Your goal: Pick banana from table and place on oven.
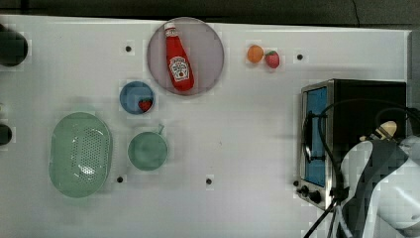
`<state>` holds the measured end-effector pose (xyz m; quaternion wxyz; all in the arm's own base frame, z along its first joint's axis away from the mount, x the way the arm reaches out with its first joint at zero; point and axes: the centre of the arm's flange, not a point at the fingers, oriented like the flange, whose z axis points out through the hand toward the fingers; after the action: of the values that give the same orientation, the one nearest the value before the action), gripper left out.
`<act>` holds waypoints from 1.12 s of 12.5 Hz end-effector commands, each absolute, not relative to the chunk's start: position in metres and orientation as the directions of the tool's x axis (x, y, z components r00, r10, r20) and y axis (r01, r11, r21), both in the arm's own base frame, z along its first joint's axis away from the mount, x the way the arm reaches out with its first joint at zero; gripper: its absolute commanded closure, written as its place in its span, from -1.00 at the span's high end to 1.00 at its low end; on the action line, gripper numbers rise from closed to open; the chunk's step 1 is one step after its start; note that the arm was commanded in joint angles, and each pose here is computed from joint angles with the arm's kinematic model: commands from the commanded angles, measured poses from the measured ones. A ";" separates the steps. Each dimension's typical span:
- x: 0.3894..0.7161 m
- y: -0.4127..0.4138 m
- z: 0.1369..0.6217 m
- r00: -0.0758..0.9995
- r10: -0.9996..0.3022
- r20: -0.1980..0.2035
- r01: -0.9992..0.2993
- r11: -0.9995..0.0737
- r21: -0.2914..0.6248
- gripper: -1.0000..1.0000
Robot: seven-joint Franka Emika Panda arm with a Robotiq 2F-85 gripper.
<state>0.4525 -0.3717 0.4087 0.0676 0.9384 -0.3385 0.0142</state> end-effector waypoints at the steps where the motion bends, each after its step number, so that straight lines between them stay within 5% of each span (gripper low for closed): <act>1: 0.460 -0.375 0.412 0.878 -0.472 0.079 -0.478 -0.866 0.143 -0.51; 2: 0.460 -0.376 0.406 0.880 -0.470 0.069 -0.475 -0.867 0.150 -0.46; 9: 0.469 -0.375 0.421 0.885 -0.456 0.098 -0.466 -0.871 0.154 0.99; 11: 0.479 -0.372 0.451 0.887 -0.440 0.138 -0.458 -0.876 0.150 1.00; 14: 0.484 -0.347 0.503 0.902 -0.421 0.098 -0.430 -0.897 0.103 1.00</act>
<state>0.4676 -0.3755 0.4456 0.0631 0.9628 -0.2625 -0.0131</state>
